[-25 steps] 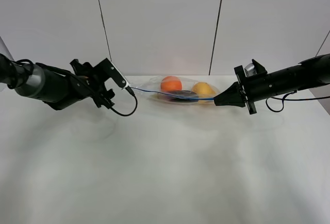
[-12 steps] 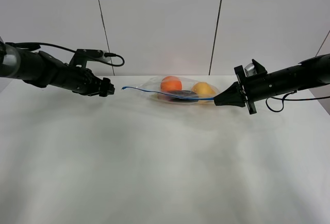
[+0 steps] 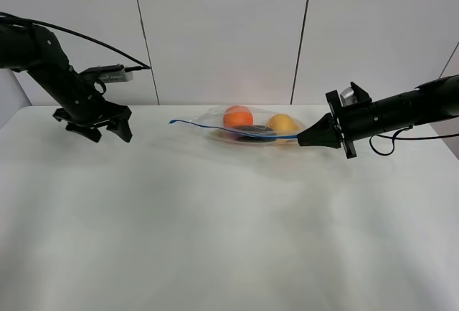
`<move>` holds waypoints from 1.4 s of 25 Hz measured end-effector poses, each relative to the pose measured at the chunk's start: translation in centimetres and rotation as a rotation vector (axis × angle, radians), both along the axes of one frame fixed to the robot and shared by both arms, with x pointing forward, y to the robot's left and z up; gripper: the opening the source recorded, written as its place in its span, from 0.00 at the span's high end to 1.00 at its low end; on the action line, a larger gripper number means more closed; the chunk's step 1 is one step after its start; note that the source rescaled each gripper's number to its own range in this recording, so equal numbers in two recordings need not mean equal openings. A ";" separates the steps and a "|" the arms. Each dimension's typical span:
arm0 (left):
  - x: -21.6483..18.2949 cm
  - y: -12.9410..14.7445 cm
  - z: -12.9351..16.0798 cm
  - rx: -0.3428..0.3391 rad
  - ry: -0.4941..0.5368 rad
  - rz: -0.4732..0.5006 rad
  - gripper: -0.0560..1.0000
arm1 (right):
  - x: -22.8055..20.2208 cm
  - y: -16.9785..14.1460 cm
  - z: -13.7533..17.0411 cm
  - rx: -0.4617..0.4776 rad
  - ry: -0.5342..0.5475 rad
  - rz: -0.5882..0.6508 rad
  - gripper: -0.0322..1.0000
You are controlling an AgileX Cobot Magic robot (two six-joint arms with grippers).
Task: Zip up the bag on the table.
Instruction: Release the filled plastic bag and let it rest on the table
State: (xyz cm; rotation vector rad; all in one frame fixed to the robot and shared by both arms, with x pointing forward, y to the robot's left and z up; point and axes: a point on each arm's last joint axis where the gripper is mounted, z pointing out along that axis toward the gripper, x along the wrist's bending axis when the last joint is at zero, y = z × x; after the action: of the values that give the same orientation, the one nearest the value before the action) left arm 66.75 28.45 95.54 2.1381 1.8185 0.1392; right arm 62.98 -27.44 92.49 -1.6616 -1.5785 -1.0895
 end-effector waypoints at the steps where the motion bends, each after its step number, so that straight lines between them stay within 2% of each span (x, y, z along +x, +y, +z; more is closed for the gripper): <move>1: 0.1 0.5 0.4 0.049 0.015 0.036 0.06 | 0.0 0.0 0.0 0.000 0.000 0.000 0.97; 4: 0.1 1.4 1.5 0.116 0.064 0.101 0.06 | 0.0 0.0 0.0 0.000 0.000 0.000 0.97; 12: -1.7 1.5 3.1 0.127 0.236 0.110 0.06 | 0.0 0.0 0.0 0.000 0.000 0.000 0.97; 20: -4.1 1.5 10.2 0.118 0.082 0.127 0.06 | 0.0 0.0 0.0 0.000 0.000 0.000 0.97; 24: -7.1 1.4 13.5 0.102 0.008 0.135 0.06 | 0.0 0.0 0.0 0.000 0.000 0.000 0.97; 27: -10.3 1.5 14.7 0.115 -0.006 0.135 0.06 | 0.0 0.0 0.0 0.000 0.000 0.000 0.97; 31: -15.1 1.7 13.8 0.145 0.039 0.133 0.06 | 0.0 0.0 0.0 0.000 0.000 0.000 0.96; 33: -17.6 1.7 13.1 0.146 0.062 0.139 0.06 | 0.0 0.0 0.0 0.001 0.002 -0.001 0.92; 35: -20.0 1.7 13.1 0.144 0.053 0.146 0.06 | 0.0 0.0 0.0 0.002 0.010 -0.006 0.78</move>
State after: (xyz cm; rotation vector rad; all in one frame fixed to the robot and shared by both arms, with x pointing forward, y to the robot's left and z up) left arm 46.72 30.16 108.68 2.1200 2.0530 0.2570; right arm 62.98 -27.44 92.49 -1.6687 -1.5668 -1.0841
